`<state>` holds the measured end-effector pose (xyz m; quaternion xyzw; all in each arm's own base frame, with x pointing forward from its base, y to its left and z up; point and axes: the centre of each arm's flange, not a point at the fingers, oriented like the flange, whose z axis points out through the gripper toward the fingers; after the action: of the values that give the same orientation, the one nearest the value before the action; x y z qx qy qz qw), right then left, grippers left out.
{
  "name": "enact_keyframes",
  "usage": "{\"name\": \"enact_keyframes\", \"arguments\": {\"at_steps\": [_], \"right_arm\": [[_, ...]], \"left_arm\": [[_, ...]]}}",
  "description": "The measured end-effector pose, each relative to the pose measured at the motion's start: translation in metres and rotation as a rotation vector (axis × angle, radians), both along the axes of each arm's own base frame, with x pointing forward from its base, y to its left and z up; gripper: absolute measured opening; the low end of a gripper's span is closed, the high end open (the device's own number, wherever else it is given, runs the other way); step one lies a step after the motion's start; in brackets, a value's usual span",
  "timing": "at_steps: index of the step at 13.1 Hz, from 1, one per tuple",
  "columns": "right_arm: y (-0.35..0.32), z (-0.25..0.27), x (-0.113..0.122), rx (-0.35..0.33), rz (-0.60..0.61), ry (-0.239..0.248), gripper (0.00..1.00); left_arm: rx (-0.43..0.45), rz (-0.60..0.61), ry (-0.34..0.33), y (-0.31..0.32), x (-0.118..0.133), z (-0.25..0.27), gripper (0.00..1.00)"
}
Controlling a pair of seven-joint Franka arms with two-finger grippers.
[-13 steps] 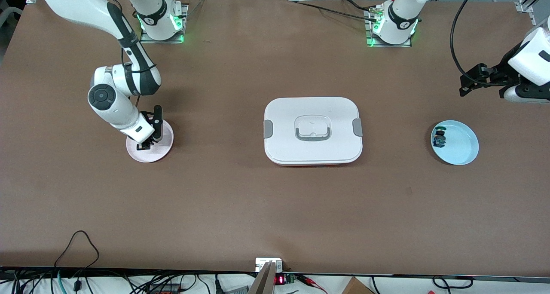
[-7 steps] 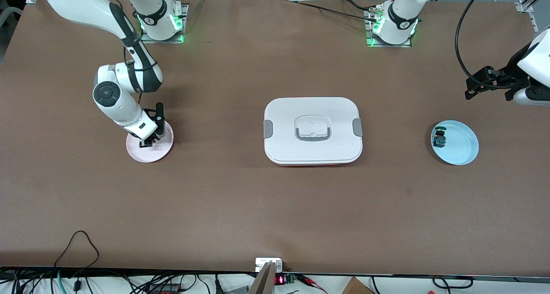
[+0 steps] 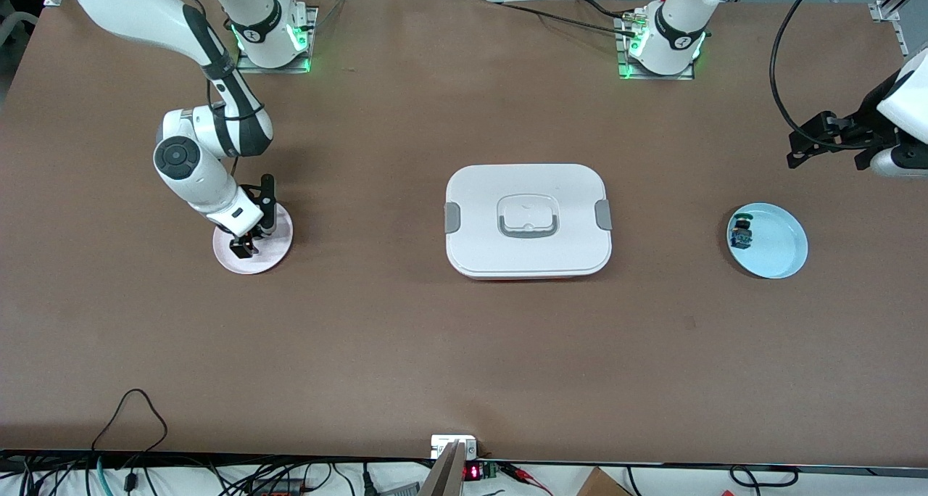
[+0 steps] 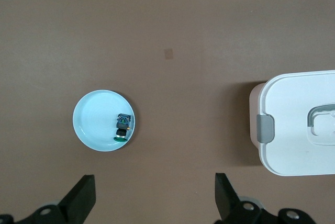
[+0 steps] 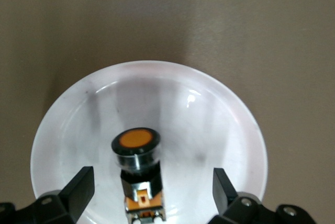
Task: Transfer orange switch to right arm and place
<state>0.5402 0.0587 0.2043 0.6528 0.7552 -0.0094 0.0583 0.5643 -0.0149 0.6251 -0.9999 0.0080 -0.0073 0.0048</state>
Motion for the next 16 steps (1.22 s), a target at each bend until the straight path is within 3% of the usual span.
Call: {"name": "enact_keyframes", "arguments": {"at_steps": [5, 9, 12, 16], "right_arm": [[-0.002, 0.062, 0.013, -0.01, -0.029, 0.0, 1.0], [0.002, 0.132, 0.037, 0.044, -0.124, 0.057, 1.0], [0.007, 0.179, 0.053, 0.113, -0.235, 0.087, 1.0], [0.007, 0.221, 0.064, 0.127, -0.447, 0.079, 1.0]], "left_arm": [[0.0, -0.005, -0.001, -0.003, 0.001, 0.0, 1.0], [-0.001, -0.028, -0.006, -0.016, 0.0, 0.002, 1.0], [-0.001, -0.023, -0.006, -0.014, 0.0, 0.003, 1.0], [-0.001, -0.021, -0.006, -0.013, 0.0, 0.003, 1.0]]}}
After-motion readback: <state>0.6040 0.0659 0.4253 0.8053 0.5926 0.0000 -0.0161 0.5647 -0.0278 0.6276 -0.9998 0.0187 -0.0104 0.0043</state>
